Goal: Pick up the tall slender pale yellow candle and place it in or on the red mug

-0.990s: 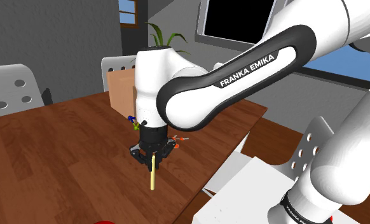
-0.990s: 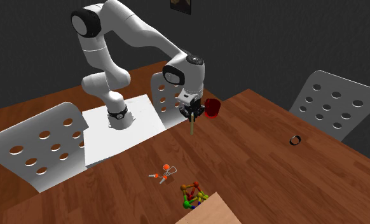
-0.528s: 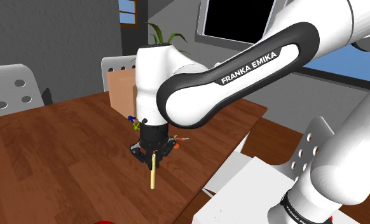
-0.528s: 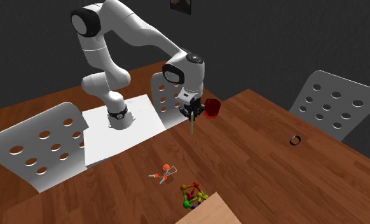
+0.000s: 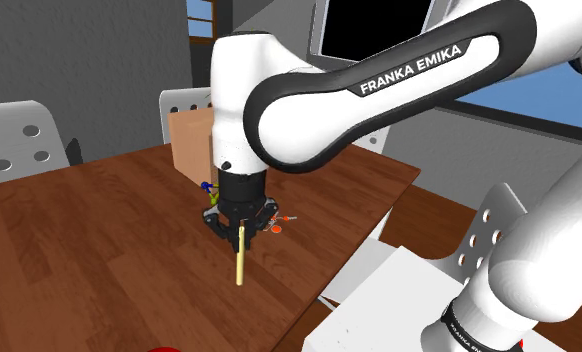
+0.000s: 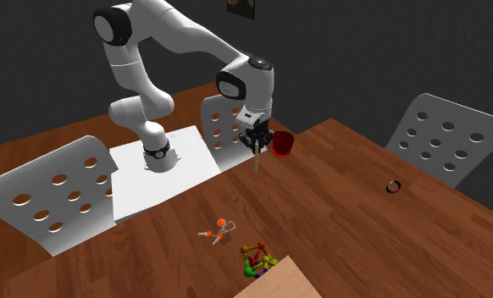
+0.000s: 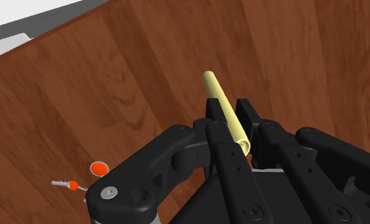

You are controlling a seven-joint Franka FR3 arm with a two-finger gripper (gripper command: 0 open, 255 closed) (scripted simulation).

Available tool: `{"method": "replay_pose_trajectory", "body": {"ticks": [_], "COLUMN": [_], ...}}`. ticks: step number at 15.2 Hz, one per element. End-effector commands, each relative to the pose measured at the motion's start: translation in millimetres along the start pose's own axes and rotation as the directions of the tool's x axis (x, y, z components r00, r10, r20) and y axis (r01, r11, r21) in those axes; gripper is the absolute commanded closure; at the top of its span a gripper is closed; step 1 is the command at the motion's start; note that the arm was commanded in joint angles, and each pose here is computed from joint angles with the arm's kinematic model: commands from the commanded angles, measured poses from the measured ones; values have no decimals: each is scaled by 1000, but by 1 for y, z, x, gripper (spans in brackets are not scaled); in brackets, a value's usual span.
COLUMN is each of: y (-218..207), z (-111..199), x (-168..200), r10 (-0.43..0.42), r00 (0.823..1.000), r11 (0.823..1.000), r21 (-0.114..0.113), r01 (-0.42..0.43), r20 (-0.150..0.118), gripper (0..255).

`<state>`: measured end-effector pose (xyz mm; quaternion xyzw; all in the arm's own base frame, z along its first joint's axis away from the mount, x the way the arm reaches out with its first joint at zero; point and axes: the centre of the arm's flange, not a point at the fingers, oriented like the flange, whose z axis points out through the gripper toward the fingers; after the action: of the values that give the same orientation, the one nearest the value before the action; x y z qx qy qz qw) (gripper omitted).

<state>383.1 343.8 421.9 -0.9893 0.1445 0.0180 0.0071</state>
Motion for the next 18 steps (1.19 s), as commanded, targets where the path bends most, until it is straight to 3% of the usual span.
{"method": "replay_pose_trajectory", "body": {"ticks": [1, 18], "y": [0, -1], "z": [-11, -101], "x": [0, -3], "r10": [0, 0], "r00": [1000, 1000], "r11": [1000, 1000], "r21": [0, 0], "r01": [0, 0], "r20": [0, 0], "gripper": [255, 255]}}
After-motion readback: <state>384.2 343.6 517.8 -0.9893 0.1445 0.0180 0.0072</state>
